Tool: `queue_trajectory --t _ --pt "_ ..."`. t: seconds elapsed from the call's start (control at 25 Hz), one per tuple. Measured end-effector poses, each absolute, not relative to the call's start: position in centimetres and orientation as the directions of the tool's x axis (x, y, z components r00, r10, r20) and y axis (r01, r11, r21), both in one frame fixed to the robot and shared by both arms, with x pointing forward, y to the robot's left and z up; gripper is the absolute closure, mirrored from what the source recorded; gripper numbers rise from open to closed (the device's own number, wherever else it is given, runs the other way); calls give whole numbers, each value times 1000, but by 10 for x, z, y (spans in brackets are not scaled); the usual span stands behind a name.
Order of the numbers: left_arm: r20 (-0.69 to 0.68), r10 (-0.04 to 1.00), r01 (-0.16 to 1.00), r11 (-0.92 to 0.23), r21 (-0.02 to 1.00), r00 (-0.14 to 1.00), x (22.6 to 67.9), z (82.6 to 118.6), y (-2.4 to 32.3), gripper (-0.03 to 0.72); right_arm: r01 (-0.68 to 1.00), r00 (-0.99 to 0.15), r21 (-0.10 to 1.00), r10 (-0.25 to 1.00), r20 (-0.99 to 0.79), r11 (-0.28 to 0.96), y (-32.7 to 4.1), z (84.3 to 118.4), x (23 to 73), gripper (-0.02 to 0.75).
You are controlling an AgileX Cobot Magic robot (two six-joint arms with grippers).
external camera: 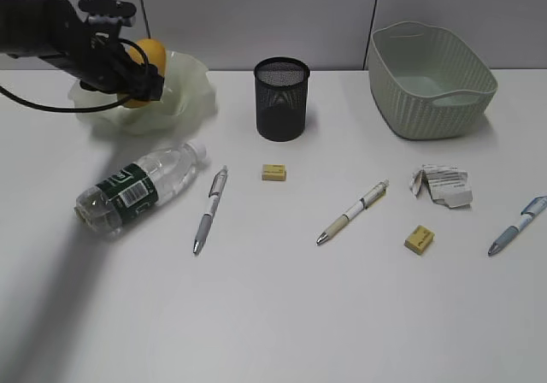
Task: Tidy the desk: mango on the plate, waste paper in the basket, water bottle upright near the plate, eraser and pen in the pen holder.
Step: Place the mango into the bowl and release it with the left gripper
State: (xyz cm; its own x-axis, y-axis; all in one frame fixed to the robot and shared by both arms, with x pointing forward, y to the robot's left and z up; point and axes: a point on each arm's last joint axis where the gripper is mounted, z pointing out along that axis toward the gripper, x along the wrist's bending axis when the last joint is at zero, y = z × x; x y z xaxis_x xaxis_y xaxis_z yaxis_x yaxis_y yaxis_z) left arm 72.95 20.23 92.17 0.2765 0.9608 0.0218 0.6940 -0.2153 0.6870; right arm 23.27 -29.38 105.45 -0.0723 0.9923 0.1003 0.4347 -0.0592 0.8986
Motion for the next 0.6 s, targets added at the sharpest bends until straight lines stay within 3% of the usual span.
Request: queue_trajectory --t 0.4,0.6 --pt "18 960 699 -215 682 278 728 925 202 76 435 -72 899 992 100 -59 -294 1054 233 295" --pt "11 957 706 -223 672 291 719 958 203 94 435 -72 899 992 100 -59 -294 1054 233 295"
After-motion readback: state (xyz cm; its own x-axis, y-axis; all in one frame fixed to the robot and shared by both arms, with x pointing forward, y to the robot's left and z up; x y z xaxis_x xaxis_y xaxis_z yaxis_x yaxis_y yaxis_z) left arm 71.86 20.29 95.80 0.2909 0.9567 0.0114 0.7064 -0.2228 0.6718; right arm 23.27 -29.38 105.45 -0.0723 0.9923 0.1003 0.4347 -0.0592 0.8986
